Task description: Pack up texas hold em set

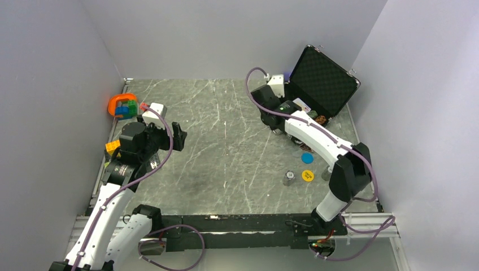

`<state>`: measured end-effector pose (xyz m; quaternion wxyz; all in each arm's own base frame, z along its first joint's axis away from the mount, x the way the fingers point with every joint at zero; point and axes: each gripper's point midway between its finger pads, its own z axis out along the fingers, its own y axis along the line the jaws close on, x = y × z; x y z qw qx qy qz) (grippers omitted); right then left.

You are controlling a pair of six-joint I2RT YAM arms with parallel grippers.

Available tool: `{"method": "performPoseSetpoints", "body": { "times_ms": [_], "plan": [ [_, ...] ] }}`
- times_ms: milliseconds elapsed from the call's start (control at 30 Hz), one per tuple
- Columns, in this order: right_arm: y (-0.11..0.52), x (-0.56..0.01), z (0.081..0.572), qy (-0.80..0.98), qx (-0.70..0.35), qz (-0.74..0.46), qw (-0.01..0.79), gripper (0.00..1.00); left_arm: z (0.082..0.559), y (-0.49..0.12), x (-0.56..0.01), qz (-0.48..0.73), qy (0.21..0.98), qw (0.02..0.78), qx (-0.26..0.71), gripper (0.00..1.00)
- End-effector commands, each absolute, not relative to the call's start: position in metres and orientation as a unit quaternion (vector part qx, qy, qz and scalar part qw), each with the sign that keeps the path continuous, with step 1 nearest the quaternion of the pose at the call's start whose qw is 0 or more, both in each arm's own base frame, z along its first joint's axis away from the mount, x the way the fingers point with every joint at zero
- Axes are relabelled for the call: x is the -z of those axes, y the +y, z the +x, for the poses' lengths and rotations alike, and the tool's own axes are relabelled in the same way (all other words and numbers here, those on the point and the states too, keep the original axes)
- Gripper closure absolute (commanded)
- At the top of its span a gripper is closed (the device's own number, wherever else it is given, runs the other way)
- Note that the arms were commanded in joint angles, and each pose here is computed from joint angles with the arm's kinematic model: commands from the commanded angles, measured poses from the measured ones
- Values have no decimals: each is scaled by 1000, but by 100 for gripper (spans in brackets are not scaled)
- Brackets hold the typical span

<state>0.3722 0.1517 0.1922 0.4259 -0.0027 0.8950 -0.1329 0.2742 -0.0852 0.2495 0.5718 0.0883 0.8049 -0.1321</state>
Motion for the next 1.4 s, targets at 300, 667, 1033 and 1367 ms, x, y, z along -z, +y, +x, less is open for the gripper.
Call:
{"method": "performPoseSetpoints", "body": {
  "times_ms": [300,667,1033,1367],
  "plan": [
    [112,-226,510,764,252,118,583,100,274,-85,-259,88,800,579,130,2],
    [90,-170,555,782,278,118,546,100,276,-86,-255,89,803,574,131,2],
    [82,-130,587,807,273,84,517,100,277,-87,-253,90,806,570,133,2],
    [85,-111,597,837,245,75,484,100,278,-88,-251,92,807,567,135,2]
  ]
}}
